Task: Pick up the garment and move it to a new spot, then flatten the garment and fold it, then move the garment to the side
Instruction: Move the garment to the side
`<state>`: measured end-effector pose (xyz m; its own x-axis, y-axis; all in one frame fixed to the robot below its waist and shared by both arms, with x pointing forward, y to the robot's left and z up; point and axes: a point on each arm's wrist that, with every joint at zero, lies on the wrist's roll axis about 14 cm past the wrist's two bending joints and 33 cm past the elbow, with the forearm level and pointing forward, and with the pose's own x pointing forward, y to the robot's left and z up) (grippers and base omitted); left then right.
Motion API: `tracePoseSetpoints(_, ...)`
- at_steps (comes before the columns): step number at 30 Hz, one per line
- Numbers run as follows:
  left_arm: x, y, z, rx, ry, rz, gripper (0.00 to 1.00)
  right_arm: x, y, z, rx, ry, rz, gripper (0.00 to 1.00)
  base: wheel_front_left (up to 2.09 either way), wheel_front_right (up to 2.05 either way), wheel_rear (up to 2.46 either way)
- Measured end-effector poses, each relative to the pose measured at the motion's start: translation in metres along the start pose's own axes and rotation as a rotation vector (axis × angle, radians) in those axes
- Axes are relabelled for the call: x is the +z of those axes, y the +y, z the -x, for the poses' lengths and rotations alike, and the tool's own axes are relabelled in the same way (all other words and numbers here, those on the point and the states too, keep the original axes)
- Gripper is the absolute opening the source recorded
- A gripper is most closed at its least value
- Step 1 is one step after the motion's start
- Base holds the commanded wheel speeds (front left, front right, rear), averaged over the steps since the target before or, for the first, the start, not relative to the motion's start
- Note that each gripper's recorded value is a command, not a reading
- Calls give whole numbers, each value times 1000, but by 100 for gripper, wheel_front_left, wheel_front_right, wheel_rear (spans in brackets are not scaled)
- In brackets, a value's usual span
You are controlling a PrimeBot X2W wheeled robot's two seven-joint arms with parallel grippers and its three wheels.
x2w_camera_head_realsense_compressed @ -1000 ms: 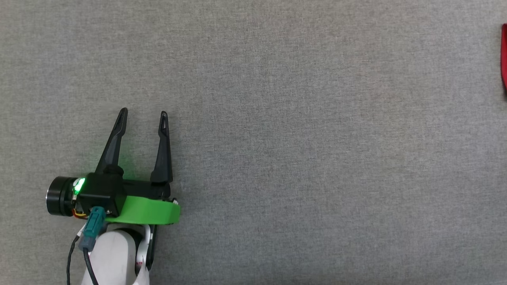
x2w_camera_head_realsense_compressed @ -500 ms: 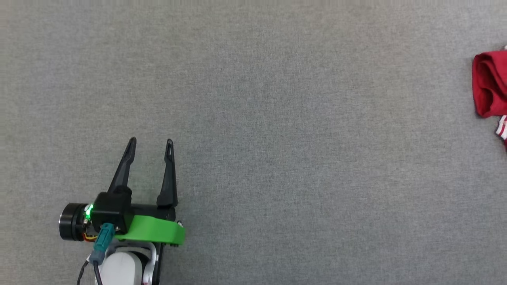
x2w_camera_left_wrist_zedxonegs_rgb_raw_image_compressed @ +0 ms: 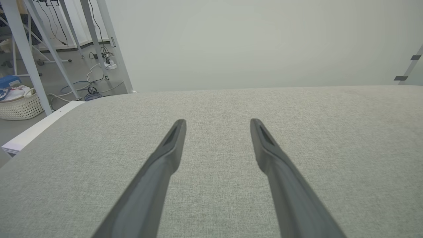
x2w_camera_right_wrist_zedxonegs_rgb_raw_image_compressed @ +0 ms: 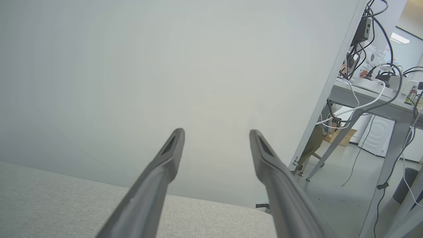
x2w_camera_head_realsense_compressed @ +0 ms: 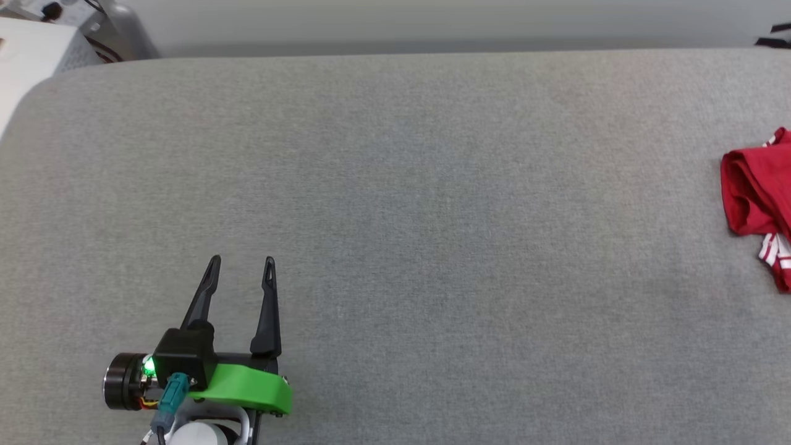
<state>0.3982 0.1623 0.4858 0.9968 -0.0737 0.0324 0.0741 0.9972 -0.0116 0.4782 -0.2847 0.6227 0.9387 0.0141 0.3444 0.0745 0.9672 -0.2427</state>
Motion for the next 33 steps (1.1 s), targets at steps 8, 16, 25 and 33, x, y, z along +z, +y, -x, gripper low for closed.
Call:
tracePoseSetpoints(8,14,12,20,43,-30,-9,100,14,91,42,146,-19,-128,100,0,0,0)
tracePoseSetpoints(16,22,19,37,71,-49,-10,100,-5,130,92,179,96,-261,100,0,0,0)
tracePoseSetpoints(25,25,21,56,82,-55,-2,100,-11,128,140,142,170,-307,100,0,0,0)
tracePoseSetpoints(33,26,18,65,68,-58,2,100,2,129,159,137,155,-341,100,0,0,0)
